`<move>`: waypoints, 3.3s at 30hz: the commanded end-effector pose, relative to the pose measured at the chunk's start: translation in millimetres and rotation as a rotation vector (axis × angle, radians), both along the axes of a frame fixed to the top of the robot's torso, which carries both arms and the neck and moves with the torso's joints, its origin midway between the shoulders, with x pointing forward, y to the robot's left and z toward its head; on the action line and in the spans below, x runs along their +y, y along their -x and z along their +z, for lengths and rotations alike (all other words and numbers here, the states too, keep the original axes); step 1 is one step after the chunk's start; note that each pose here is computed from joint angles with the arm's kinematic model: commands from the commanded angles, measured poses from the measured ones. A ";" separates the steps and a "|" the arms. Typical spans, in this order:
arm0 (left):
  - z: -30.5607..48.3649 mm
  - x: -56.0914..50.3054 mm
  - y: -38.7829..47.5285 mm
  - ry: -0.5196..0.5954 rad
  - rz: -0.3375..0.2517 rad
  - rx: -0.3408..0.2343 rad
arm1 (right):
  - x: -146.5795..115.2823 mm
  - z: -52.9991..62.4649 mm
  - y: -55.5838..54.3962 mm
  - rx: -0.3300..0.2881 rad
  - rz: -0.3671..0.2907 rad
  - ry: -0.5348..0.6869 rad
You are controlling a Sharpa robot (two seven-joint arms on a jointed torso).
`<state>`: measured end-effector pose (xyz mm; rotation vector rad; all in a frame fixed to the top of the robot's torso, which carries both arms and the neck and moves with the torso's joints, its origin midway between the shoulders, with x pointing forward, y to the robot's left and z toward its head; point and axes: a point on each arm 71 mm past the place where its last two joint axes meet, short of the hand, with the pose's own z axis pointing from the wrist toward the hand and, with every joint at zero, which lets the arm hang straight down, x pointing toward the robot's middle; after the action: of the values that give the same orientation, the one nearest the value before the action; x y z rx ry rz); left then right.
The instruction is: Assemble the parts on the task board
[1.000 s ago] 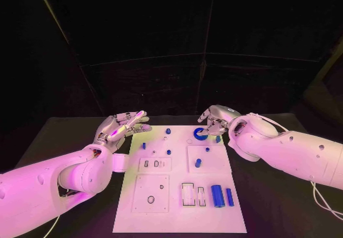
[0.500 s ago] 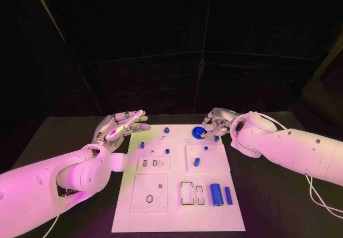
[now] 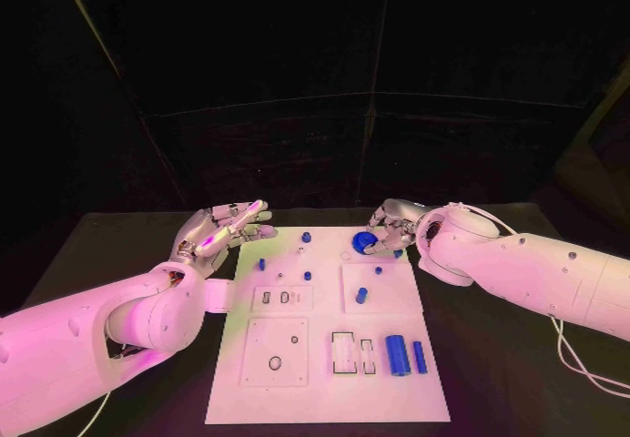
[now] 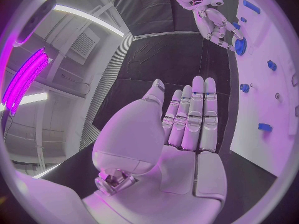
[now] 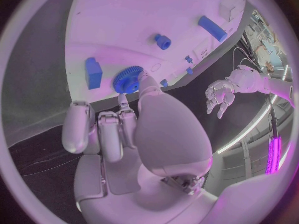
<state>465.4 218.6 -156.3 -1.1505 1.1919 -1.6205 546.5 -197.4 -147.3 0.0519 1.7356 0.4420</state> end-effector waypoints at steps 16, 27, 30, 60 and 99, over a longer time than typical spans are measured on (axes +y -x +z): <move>1.0 -2.0 -0.7 0.003 -0.020 -0.004 | 3.5 4.6 -0.9 -0.074 0.006 0.046; 0.3 -1.3 -1.1 0.003 -0.024 0.003 | 8.9 5.7 -0.3 -0.106 0.032 0.093; 0.2 -1.5 -1.1 0.003 -0.027 0.004 | 10.6 5.4 0.1 -0.102 0.040 0.099; -0.5 -1.2 -1.0 0.002 -0.033 0.015 | 13.2 -0.9 -2.5 -0.036 0.045 0.134; 0.5 -3.3 0.6 0.005 -0.040 0.013 | 123.8 21.1 29.6 -0.287 0.226 0.001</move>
<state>465.3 217.2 -158.2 -1.1651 1.2279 -1.6295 515.6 -74.5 -126.7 -0.1933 1.4758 0.5897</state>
